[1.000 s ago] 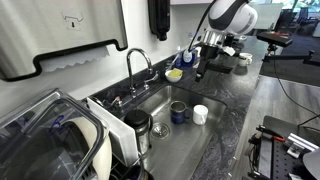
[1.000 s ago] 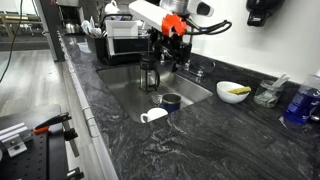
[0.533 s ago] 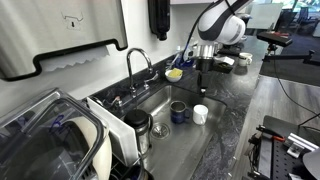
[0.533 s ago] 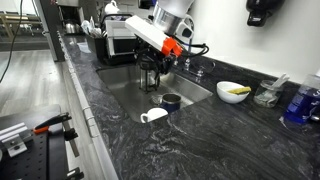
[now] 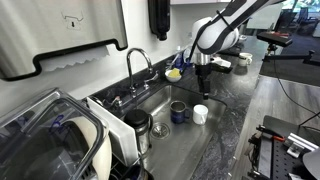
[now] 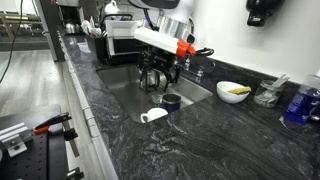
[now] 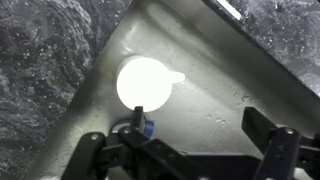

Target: Put the black cup slightly over the drain

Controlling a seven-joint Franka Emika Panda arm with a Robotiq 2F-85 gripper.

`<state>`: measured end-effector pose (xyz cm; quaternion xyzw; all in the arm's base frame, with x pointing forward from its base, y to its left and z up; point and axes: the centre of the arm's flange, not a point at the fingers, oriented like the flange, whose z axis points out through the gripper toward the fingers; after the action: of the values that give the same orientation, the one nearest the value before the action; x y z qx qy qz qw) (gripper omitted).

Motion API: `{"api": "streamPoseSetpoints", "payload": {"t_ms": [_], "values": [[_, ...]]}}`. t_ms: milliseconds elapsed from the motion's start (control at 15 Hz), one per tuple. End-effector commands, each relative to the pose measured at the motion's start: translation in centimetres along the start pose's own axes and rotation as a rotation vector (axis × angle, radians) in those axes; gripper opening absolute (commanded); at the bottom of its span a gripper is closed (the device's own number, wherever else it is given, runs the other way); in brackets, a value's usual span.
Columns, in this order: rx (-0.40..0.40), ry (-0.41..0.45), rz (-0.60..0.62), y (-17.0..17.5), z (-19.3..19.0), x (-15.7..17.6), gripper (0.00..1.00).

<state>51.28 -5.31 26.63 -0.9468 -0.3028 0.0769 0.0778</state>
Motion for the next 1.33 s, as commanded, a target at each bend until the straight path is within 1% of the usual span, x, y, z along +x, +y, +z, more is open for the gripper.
{"api": "streamPoseSetpoints", "payload": {"t_ms": [0, 200, 267, 600, 667, 733, 800, 933, 1000, 1133, 1267], "values": [[-0.077, 0.015, 0.061, 0.0, 0.8, 1.8, 1.0], [-0.11, 0.053, 0.163, -0.4, 2.1, 3.0, 1.0], [-0.078, 0.049, 0.118, -0.4, 0.8, 2.1, 1.0], [-0.077, 0.048, 0.125, -0.5, 1.1, 2.3, 1.0], [-0.075, 0.029, 0.131, -0.1, 2.1, 2.7, 1.0], [-0.074, 0.03, 0.14, 0.3, 3.2, 3.0, 1.0], [-0.054, 0.03, 0.134, 0.5, 4.2, 3.2, 1.0], [-0.055, 0.024, 0.134, 0.9, 6.3, 3.3, 1.0], [-0.07, 0.032, 0.139, 1.1, 7.4, 3.4, 1.0], [-0.102, 0.072, 0.138, 1.4, 9.0, 3.7, 1.0], [-0.149, 0.138, 0.123, 1.5, 9.8, 4.1, 1.0]]}}
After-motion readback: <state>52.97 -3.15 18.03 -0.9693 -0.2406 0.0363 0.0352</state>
